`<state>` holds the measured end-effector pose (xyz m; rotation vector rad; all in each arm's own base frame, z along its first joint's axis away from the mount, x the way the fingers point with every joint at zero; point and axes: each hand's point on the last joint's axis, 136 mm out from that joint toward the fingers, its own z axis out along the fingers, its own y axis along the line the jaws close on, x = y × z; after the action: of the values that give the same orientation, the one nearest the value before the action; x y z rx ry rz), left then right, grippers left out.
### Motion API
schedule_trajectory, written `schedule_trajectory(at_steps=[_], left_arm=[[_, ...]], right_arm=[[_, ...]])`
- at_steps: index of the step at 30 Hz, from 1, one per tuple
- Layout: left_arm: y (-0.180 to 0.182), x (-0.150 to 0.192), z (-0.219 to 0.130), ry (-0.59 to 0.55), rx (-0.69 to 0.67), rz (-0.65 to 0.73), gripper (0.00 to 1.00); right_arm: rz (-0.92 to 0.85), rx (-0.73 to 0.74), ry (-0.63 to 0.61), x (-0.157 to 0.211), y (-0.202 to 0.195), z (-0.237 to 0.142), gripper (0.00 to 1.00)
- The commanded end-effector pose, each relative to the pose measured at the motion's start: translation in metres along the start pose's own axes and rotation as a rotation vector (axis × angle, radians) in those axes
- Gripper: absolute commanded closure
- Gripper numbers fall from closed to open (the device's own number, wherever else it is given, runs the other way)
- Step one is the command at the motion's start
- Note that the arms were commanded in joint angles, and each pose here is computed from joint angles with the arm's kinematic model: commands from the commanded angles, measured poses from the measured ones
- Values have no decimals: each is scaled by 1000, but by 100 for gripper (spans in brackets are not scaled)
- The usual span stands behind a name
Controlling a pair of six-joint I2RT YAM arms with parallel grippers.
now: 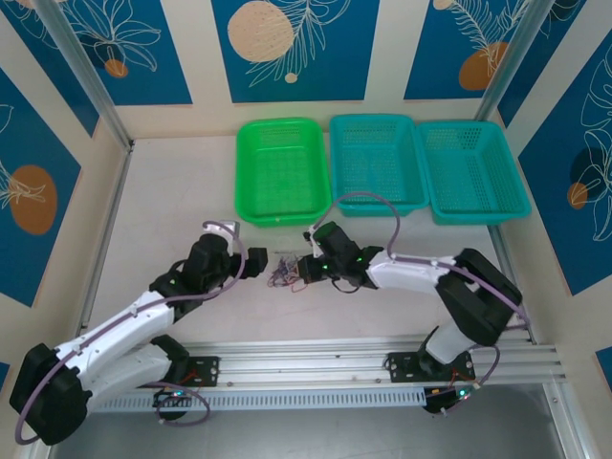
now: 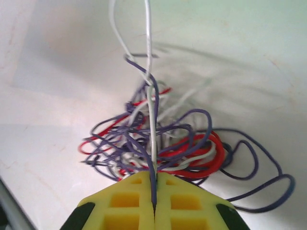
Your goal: Untangle the cables
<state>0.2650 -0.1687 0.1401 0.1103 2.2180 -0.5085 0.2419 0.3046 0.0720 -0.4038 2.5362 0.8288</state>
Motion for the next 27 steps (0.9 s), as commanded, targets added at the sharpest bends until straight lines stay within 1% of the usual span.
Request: schedule_trajectory(at_steps=[1,2,4,5,7,9,11,13,17,19,21,22,24,27], left_arm=[[-26,-9,1,20,141,-17,14],[-34,-8,2,28,182,-1,18],[-48,-7,3,34,265,59,22],[-54,-4,4,41,300,98,26],[-60,-1,7,54,335,183,31],[-65,3,11,44,373,299,36],[-76,9,14,17,452,421,37],[-81,10,17,-10,487,521,34],[-71,3,35,-43,402,715,33],[-65,5,43,-57,367,857,33],[-63,10,53,-79,363,999,34],[-64,13,57,-89,373,1049,35],[-73,19,62,-110,440,1113,36],[-95,23,59,-137,592,1103,35]], right_arm=[[-54,-5,41,9,-11,-18,100],[-46,-8,46,8,-16,-21,100],[-34,-28,70,8,-20,-26,100],[-34,-41,82,9,-21,-27,100],[-49,-68,110,10,-18,-29,100],[-73,-58,130,12,-20,-30,100],[-82,-23,133,11,-26,-30,100],[-88,4,130,8,-30,-32,100],[-87,50,129,1,-35,-35,95],[-87,49,127,-1,-33,-37,93],[-85,49,124,-2,-32,-39,90],[-80,51,122,-2,-32,-39,89],[-64,65,117,-3,-34,-40,85],[-45,75,118,-4,-34,-42,79]])
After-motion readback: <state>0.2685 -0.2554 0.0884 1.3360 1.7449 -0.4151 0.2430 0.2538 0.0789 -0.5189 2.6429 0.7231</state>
